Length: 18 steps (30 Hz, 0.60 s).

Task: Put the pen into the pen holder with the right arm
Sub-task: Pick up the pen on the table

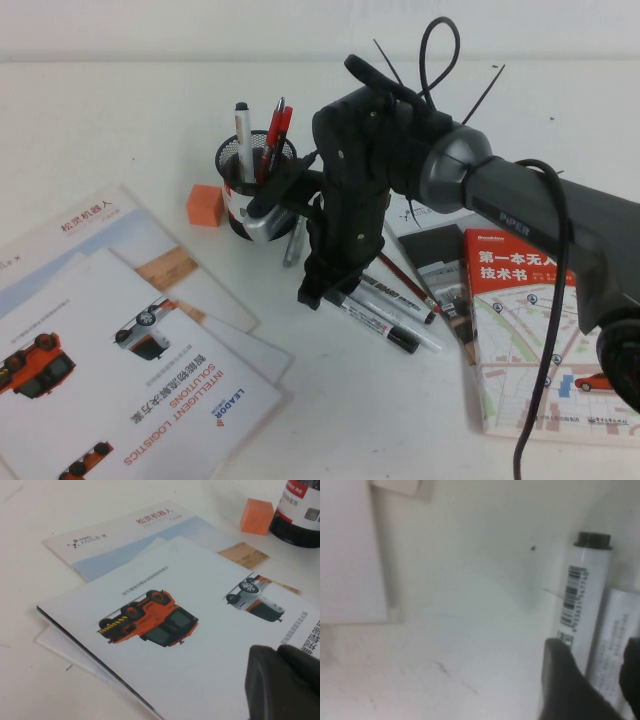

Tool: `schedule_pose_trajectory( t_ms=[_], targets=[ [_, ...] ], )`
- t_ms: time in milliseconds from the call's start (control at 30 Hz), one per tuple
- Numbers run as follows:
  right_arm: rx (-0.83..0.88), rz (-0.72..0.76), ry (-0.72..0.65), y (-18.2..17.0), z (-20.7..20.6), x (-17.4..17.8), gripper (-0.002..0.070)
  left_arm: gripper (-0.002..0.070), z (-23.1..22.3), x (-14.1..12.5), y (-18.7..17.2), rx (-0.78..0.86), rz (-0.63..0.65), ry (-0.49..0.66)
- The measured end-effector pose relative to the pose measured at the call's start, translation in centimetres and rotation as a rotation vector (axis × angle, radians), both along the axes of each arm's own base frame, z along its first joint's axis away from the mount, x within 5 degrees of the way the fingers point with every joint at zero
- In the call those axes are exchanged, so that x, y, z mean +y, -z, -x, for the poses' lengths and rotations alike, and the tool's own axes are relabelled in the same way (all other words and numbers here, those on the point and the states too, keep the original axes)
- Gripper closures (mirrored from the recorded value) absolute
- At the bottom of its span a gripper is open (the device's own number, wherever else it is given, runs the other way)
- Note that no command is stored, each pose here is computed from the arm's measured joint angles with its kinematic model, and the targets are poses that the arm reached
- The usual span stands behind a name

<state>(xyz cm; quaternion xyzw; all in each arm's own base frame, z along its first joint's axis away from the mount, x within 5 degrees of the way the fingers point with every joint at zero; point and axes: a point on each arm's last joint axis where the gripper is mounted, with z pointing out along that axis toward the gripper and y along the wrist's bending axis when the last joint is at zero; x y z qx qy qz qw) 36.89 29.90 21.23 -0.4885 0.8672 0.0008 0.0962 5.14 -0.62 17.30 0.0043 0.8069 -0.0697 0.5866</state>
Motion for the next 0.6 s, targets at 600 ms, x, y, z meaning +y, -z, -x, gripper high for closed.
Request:
schedule_pose_trajectory(
  t_ms=[600],
  targets=[
    [0.044, 0.027, -0.014, 2.4, 0.2, 0.9, 0.0444, 0.0677, 0.0, 0.0, 0.0, 0.000, 0.000, 0.000]
  ],
)
